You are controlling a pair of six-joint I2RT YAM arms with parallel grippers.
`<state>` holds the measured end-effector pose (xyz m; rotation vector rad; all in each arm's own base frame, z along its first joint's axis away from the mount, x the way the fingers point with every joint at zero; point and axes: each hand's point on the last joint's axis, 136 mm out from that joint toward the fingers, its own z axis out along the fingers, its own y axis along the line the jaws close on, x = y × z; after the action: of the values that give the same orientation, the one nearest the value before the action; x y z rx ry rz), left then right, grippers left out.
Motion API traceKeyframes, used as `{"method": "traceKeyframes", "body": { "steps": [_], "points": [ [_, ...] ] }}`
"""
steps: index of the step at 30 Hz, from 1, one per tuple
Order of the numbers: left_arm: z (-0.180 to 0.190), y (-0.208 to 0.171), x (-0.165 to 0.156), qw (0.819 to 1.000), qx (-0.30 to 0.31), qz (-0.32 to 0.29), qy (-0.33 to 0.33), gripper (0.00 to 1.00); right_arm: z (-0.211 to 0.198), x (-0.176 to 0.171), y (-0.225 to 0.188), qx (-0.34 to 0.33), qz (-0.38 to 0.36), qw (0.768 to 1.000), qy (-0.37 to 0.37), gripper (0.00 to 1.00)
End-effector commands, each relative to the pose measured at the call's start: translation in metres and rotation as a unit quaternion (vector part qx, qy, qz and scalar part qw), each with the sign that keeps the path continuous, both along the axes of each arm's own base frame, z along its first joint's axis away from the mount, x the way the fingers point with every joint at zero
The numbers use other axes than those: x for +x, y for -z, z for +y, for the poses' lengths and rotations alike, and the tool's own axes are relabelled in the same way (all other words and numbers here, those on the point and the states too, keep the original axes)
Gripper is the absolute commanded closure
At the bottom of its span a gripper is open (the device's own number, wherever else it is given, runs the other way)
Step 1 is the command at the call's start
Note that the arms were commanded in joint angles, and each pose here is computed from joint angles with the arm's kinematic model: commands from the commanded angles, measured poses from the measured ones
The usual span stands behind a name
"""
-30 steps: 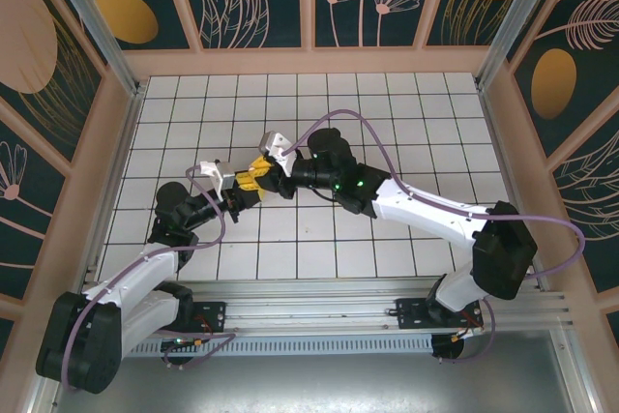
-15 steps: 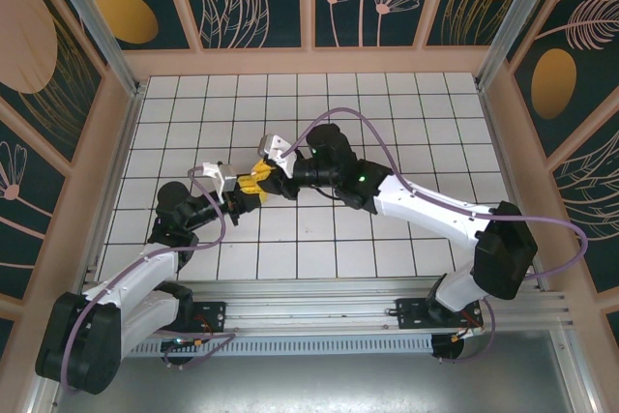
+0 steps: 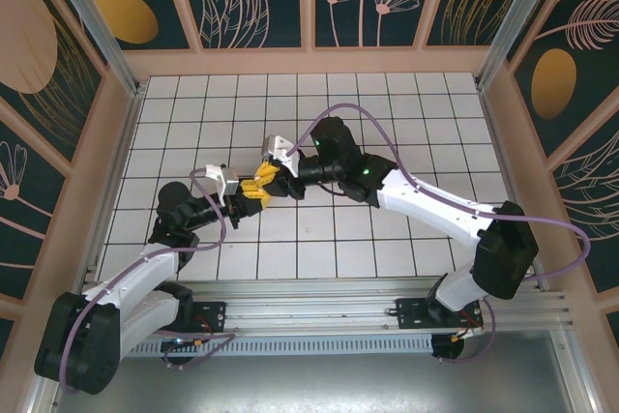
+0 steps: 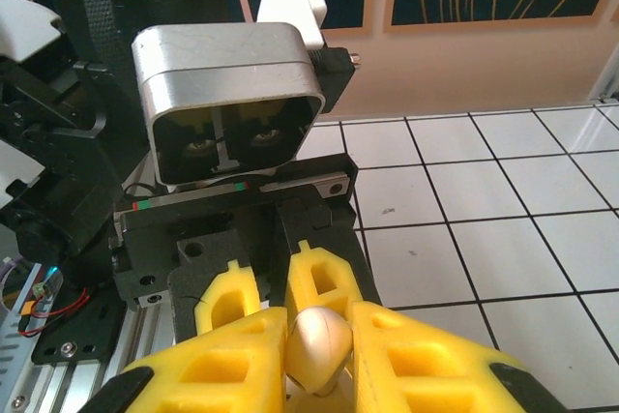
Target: Insert wireless bluetooth earbuds into charging case
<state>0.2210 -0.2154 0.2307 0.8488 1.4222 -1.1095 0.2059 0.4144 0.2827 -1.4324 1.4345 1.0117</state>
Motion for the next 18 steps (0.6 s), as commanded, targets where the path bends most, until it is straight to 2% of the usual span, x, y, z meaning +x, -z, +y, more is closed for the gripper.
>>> {"method": "traceKeyframes", "body": {
  "steps": [1, 18],
  "points": [
    [-0.002, -0.038, -0.007, 0.997, -0.017, -0.079, 0.018, 0.89, -0.01, -0.005, 0.018, -0.035, 0.021, 0.999, -0.012, 0.78],
    [-0.007, -0.039, -0.01, 0.996, -0.015, -0.079, 0.035, 0.89, -0.018, -0.009, 0.008, -0.036, -0.007, 0.998, -0.046, 0.77]
  ]
}}
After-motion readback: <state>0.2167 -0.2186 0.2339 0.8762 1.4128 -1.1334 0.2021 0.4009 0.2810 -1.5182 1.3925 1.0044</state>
